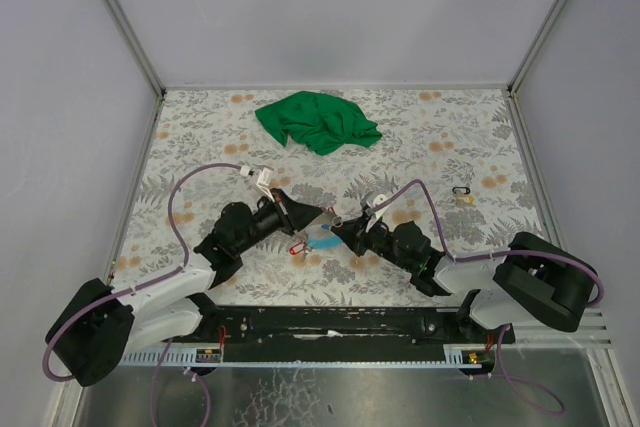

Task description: Put the keys on the keyring

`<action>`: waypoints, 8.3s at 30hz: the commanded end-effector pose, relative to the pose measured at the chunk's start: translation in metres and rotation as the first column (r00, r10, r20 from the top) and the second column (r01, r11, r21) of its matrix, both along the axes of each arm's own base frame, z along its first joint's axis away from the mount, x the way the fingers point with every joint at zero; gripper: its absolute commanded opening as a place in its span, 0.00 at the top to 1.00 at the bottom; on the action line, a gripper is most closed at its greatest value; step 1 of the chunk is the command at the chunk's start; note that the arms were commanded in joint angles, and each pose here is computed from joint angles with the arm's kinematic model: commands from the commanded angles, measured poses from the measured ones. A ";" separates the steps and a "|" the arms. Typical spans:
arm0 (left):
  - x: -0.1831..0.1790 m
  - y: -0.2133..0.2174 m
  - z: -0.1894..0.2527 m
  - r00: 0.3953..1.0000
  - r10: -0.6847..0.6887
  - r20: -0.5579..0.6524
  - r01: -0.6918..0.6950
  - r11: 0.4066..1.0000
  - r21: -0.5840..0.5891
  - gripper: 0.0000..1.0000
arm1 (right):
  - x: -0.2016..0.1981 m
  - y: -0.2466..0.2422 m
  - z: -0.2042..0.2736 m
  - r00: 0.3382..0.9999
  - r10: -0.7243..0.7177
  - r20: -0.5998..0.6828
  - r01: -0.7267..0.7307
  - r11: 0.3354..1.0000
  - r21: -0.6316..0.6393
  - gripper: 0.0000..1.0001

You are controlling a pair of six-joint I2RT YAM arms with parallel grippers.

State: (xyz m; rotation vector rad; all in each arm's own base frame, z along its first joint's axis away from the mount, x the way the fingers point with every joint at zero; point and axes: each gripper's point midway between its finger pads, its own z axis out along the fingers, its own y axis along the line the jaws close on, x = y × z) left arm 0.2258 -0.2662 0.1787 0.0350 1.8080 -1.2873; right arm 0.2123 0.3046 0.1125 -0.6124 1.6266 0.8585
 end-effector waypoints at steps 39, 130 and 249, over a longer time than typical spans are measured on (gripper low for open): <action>-0.024 -0.011 0.032 0.663 -0.251 0.705 0.136 0.967 0.217 1.00 | 0.005 -0.018 0.099 0.906 0.405 0.123 -0.352 0.883 -0.310 0.57; -0.034 -0.026 0.041 0.607 -0.336 0.720 0.212 0.942 0.261 0.68 | -0.017 -0.011 0.097 0.706 0.702 0.091 -0.651 0.694 -0.307 0.99; -0.014 -0.004 0.013 0.643 -0.281 0.712 0.030 0.939 0.343 1.00 | 0.170 -0.310 -0.089 0.284 -0.802 -0.525 0.566 0.582 -0.584 0.89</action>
